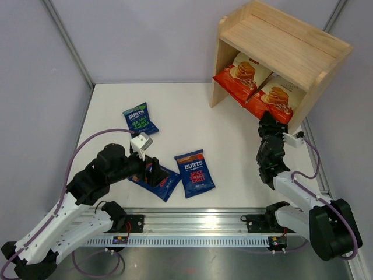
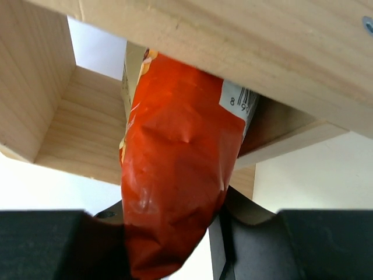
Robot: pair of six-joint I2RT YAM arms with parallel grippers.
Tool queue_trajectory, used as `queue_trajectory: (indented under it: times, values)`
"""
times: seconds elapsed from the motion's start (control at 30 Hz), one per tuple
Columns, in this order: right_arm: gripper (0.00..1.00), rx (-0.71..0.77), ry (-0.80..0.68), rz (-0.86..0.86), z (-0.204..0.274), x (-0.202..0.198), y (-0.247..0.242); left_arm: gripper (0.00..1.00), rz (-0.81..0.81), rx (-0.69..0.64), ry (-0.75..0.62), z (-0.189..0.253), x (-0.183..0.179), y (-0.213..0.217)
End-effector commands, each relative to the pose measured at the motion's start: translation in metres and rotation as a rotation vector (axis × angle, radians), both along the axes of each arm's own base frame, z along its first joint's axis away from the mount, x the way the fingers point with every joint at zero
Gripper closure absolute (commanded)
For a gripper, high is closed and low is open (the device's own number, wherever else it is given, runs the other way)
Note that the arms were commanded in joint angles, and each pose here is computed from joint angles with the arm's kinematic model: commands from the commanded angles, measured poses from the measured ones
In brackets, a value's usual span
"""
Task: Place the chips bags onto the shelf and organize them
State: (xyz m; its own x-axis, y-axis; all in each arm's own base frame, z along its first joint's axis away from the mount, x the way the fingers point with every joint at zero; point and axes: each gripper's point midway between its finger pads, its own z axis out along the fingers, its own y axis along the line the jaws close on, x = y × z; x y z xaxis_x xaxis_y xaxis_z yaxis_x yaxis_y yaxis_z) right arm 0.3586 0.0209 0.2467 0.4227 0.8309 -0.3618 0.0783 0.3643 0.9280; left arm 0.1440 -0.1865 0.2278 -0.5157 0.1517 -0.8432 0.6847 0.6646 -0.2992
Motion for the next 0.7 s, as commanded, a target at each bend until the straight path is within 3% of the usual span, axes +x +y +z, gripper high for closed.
queue_trajectory:
  times: [0.0,0.3,0.47,0.63,0.67]
  values:
    - [0.83,0.077,-0.048,-0.157,0.024,0.001,-0.033,0.01,-0.021,-0.039,-0.048,0.011,0.002,-0.005]
    - [0.7,0.086,-0.003,-0.132,0.014,0.007,-0.029,0.01,-0.013,-0.035,-0.043,0.01,0.004,-0.005]
    - [0.5,0.091,0.064,-0.124,0.004,0.0,-0.029,0.01,0.0,-0.024,-0.038,0.008,0.006,-0.004]
    - [0.39,0.075,0.117,-0.099,0.005,-0.008,-0.027,0.01,0.012,-0.013,-0.028,0.005,0.009,-0.004]
    - [0.31,0.064,0.121,-0.094,0.008,-0.01,-0.027,0.01,0.011,-0.013,-0.028,0.005,0.009,-0.004]
